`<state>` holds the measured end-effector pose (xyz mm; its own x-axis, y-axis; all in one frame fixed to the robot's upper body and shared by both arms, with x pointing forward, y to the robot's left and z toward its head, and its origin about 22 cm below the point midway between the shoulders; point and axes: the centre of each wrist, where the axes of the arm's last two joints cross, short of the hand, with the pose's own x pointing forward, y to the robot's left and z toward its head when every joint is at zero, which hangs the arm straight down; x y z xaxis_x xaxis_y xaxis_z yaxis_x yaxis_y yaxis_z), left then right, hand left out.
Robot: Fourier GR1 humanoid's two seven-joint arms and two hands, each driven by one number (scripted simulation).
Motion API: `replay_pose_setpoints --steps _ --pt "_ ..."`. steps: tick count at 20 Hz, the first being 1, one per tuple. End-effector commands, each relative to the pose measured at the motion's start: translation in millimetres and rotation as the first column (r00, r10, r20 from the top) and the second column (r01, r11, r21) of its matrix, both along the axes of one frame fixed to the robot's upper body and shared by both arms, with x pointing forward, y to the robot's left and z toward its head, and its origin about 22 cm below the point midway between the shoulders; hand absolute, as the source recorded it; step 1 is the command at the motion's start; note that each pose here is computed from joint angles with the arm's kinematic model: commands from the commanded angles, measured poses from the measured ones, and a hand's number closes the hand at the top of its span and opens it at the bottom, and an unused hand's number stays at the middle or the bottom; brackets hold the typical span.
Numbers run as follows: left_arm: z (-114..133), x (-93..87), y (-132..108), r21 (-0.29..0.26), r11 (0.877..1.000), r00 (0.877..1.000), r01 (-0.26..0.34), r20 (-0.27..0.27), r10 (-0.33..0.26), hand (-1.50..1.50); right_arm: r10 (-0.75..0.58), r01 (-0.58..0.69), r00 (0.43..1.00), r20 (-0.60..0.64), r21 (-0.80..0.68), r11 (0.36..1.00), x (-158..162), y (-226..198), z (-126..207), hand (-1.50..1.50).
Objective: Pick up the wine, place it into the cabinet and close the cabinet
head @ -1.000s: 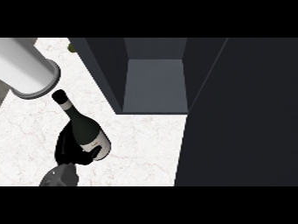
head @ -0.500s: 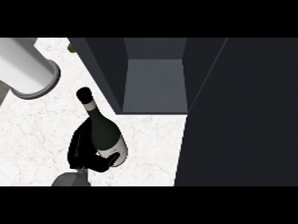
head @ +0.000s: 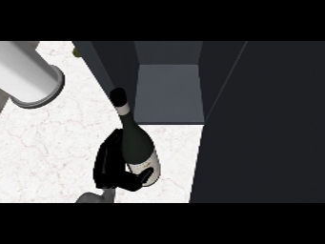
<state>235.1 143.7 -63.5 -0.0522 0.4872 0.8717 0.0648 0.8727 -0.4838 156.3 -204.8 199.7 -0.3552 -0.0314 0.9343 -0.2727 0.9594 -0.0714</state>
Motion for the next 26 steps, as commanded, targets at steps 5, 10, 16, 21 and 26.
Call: replay_pose_setpoints --steps 5,10,16,21,26 --pt "-16 19.2 -15 0.004 0.999 0.996 -0.049 -0.074 0.049 1.5 0.027 -0.027 1.0 -0.002 0.003 1.0 -17 -4 11 -1.5" --pt "-27 26.0 -19 0.002 0.998 0.996 -0.055 -0.07 0.055 1.5 0.012 -0.012 1.0 0.008 0.016 1.0 2 -19 3 -1.5" --pt "6 46.1 -54 0.019 0.998 0.998 -0.064 -0.019 0.064 1.5 0.033 -0.033 0.999 0.019 0.027 0.999 -1 -8 -2 -1.5" --pt "-5 46.0 -52 0.022 0.998 0.999 -0.055 0.0 0.055 1.5 0.014 -0.014 1.0 0.001 0.008 1.0 3 -16 -6 -1.5" --pt "9 87.4 -54 0.041 0.995 0.996 -0.089 -0.003 0.089 1.5 0.035 -0.035 0.999 0.001 0.029 0.999 22 -3 -4 -1.5"
